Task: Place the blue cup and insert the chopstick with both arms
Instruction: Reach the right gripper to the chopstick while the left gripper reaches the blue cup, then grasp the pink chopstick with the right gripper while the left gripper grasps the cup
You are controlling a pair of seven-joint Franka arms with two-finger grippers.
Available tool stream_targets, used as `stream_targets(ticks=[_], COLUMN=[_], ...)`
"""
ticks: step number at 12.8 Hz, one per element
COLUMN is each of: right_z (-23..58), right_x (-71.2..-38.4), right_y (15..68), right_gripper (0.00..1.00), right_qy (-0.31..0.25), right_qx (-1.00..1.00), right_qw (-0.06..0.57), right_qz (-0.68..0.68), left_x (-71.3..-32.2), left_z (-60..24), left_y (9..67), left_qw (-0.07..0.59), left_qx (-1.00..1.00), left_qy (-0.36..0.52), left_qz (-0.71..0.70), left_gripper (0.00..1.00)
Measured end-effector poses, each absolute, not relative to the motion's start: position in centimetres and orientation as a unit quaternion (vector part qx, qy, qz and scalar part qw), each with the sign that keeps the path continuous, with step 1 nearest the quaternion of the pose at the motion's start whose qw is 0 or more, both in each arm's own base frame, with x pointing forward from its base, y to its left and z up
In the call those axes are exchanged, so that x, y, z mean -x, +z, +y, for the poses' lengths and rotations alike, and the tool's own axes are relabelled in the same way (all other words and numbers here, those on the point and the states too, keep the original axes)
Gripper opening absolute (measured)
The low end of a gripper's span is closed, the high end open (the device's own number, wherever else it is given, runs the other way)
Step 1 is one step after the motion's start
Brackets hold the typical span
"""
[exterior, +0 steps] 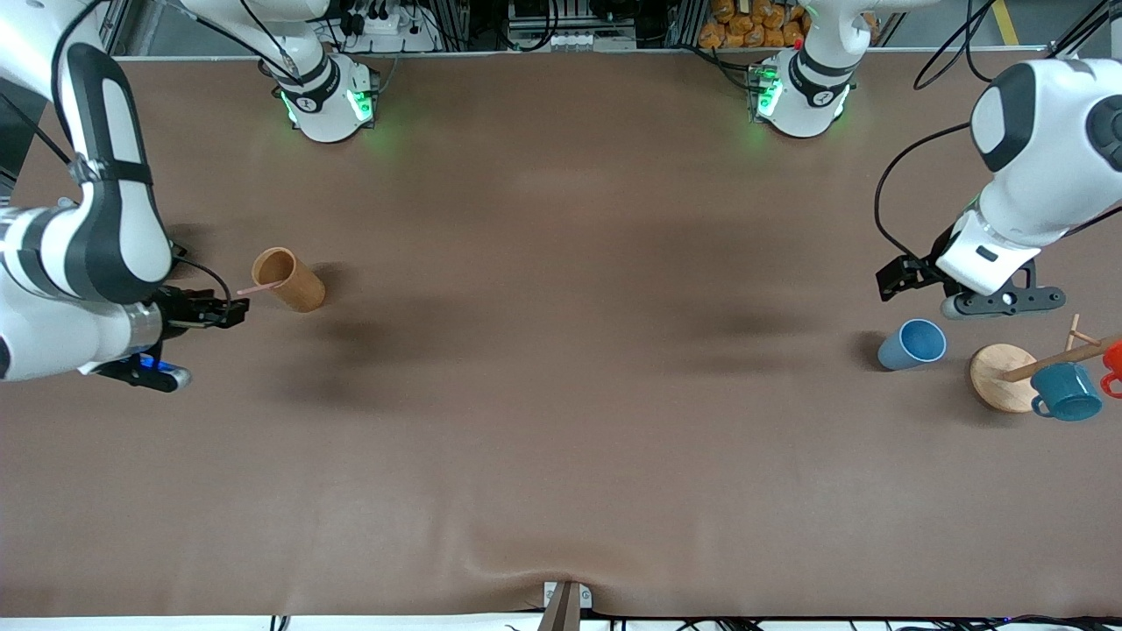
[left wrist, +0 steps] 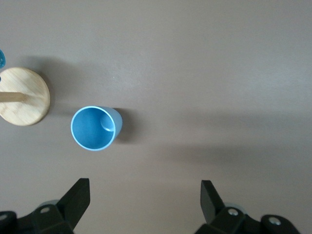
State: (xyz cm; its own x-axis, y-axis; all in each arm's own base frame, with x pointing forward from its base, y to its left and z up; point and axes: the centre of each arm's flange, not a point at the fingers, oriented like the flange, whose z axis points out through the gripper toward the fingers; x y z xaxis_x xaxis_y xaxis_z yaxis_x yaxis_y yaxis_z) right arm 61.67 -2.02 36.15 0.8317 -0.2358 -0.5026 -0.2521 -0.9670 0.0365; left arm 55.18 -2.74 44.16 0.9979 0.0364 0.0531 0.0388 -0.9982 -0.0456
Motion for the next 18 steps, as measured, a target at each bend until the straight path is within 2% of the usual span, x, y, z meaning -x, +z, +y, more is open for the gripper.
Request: stream_targets(ticks=[1, 2, 3, 9, 12, 16, 17, 18], right_z=[-1.9, -1.8, -1.6, -1.2, -1.4, -1.6, -1.6, -1.7], right_x=[-61.7, -61.7, -61.6, -60.7, -60.7, -60.7, -60.7, -60.7], right_y=[35.3, 34.7, 34.2, 34.1, 34.1, 34.1, 34.1, 34.1], right_gripper=[0.57, 0.44, 0.38, 0.3, 0.21, 0.16, 0.08, 0.08], right_qy=[0.267, 0.274, 0.28, 0.316, 0.317, 0.317, 0.317, 0.317], right_qx=[0.955, 0.953, 0.952, 0.941, 0.94, 0.94, 0.94, 0.94], right_qw=[0.017, 0.017, 0.016, 0.012, 0.011, 0.011, 0.011, 0.011], right_qz=[0.128, 0.127, 0.126, 0.123, 0.125, 0.126, 0.126, 0.127], left_x=[-55.4, -55.7, -55.9, -57.6, -58.4, -58.4, -58.4, -58.3], left_z=[-2.8, -2.8, -2.8, -0.9, 0.5, 1.3, 1.6, 2.1], left_y=[43.5, 42.8, 42.1, 36.7, 33.1, 30.3, 29.9, 29.4], left_qw=[0.025, 0.025, 0.025, 0.028, 0.032, 0.031, 0.031, 0.031], left_qx=[0.999, 0.999, 0.999, 0.999, 0.999, 0.999, 0.999, 0.999], left_qy=[-0.028, -0.027, -0.025, -0.032, -0.033, -0.013, -0.01, -0.005], left_qz=[-0.017, -0.016, -0.016, -0.025, -0.028, -0.034, -0.037, -0.041], left_gripper=[1.0, 1.0, 1.0, 1.0, 1.0, 1.0, 0.98, 0.97])
